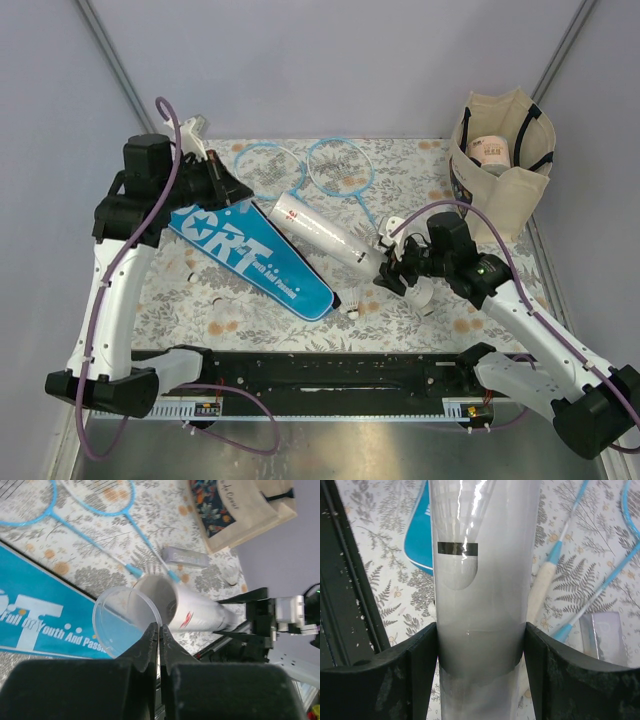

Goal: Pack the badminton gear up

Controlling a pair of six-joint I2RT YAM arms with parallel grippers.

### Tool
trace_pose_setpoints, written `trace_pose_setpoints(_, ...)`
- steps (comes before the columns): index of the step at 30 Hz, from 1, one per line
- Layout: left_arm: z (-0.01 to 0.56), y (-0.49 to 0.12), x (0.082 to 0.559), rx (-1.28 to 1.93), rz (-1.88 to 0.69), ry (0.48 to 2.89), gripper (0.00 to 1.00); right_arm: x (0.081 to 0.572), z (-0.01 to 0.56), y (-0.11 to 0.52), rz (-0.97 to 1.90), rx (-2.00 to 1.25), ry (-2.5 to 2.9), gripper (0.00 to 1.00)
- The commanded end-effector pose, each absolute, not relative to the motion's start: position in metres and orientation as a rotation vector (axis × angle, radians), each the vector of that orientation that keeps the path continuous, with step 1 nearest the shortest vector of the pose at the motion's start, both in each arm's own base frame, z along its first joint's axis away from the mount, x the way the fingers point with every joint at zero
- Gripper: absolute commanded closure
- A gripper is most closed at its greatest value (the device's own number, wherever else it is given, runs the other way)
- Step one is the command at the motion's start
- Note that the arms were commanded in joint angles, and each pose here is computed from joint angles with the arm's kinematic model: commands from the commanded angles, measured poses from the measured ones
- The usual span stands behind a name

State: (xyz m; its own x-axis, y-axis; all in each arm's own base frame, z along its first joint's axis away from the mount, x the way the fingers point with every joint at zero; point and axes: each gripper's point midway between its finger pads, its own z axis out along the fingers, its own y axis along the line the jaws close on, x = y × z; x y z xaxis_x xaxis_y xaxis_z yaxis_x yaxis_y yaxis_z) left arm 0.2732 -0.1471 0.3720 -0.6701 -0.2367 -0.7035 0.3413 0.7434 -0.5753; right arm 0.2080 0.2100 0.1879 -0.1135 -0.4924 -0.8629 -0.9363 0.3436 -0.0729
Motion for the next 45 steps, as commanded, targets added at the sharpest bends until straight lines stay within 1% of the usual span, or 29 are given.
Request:
trace_pose_setpoints(1,0.353,-0.126,0.289,-0.056,-0.754,2.066,1.00,0.244,0.236,0.205,0.516,-1.041,1.713,0.52)
trace_pose_setpoints(4,0.322,-0.124,0.293,-0.116,-0.745,2.113,1.00,0.255,0.253,0.199,0.493,-0.875,1.720,0.52)
trace_pose_setpoints(8,0.300,-0.151,0.297,-0.144,-0.971,2.078,1.00,0.264,0.279,0.185,0.471,-0.649,1.669,0.52)
trace_pose_setpoints(9,0.293,-0.155,0.298,-0.147,-0.972,2.087,1.00,0.266,0.281,0.181,0.468,-0.599,1.665,0.52)
trace_pose_setpoints(11,0.267,-0.159,0.302,-0.142,-0.852,2.163,1.00,0.267,0.292,0.173,0.465,-0.489,1.647,0.52)
trace_pose_setpoints(12,0.253,-0.156,0.307,-0.159,-0.752,2.205,1.00,0.268,0.297,0.169,0.464,-0.450,1.634,0.52)
trace_pose_setpoints(17,0.195,-0.168,0.317,-0.195,-0.641,2.356,1.00,0.261,0.311,0.154,0.480,-0.317,1.582,0.50)
trace_pose_setpoints(20,0.167,-0.162,0.323,-0.172,-0.388,2.428,1.00,0.256,0.314,0.148,0.481,-0.279,1.562,0.50)
trace_pose_setpoints(25,0.118,-0.162,0.331,-0.207,-0.260,2.515,1.00,0.252,0.311,0.140,0.460,-0.268,1.546,0.49)
trace_pose_setpoints(30,0.077,-0.166,0.332,-0.212,-0.204,2.592,1.00,0.250,0.308,0.143,0.501,-0.240,1.546,0.49)
trace_pose_setpoints(31,0.074,-0.167,0.330,-0.212,-0.206,2.601,0.96,0.248,0.309,0.144,0.513,-0.247,1.545,0.49)
trace_pose_setpoints(32,0.074,-0.167,0.329,-0.211,-0.204,2.602,0.89,0.247,0.308,0.145,0.520,-0.250,1.546,0.49)
trace_pose_setpoints(35,0.084,-0.177,0.323,-0.141,-0.235,2.566,0.65,0.245,0.305,0.143,0.518,-0.244,1.568,0.49)
trace_pose_setpoints(37,0.099,-0.192,0.317,-0.021,-0.301,2.516,0.49,0.242,0.302,0.139,0.506,-0.239,1.588,0.49)
trace_pose_setpoints(39,0.116,-0.218,0.308,0.141,-0.443,2.457,0.42,0.239,0.301,0.134,0.493,-0.214,1.609,0.48)
trace_pose_setpoints(42,0.135,-0.258,0.291,0.350,-0.663,2.365,0.37,0.232,0.304,0.128,0.500,-0.189,1.624,0.47)
trace_pose_setpoints(45,0.138,-0.287,0.274,0.517,-0.806,2.320,0.37,0.224,0.309,0.129,0.534,-0.187,1.632,0.48)
